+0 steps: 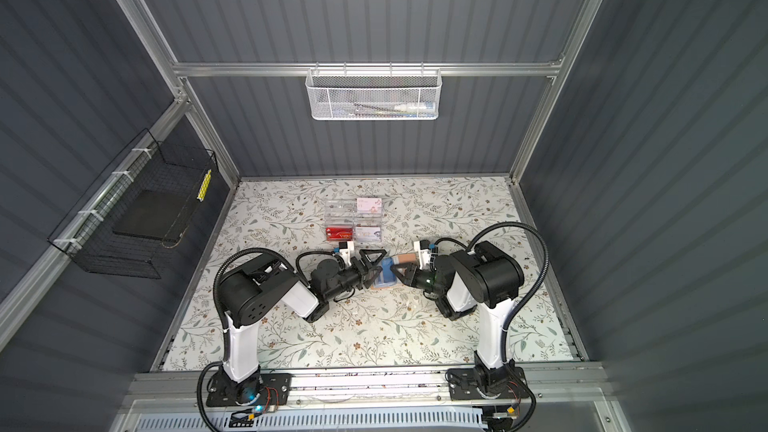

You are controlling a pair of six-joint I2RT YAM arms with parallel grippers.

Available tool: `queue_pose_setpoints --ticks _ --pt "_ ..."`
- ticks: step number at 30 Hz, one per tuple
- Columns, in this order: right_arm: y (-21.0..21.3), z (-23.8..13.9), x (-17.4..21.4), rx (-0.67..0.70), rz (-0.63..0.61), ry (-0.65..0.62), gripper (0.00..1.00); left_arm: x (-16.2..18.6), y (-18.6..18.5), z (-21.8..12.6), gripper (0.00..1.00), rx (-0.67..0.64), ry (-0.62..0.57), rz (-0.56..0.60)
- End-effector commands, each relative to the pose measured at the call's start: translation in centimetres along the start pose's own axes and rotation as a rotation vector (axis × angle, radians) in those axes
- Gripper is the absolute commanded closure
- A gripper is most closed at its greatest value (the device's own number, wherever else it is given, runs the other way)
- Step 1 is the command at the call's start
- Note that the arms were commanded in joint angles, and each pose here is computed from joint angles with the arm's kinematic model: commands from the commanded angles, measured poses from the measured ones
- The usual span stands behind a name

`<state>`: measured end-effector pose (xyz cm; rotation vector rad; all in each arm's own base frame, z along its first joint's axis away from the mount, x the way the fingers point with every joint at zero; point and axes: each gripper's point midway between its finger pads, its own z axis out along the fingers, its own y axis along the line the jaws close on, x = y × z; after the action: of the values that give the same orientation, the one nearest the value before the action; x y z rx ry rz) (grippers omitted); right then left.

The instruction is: Take the credit cards out of the card holder

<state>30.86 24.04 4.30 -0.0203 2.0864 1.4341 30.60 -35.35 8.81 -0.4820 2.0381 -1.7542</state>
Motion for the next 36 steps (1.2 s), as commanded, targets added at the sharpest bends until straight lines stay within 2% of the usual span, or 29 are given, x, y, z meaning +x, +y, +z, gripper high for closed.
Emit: queue_pose_setpoints --ticks 1,14,36 --pt "-1.6 -0.1 5.3 0.046 0.108 0.176 0.85 1.0 7.7 -1.4 0.0 -0.277 0.037 -0.036" --pt "-1.7 0.1 5.1 0.05 0.113 0.167 1.0 1.0 6.9 -1.3 0.0 -0.256 0.057 -0.026" --pt "-2.0 -0.7 3.2 0.11 0.099 0.112 1.0 0.8 5.5 -1.5 0.0 -0.242 0.074 0.01"
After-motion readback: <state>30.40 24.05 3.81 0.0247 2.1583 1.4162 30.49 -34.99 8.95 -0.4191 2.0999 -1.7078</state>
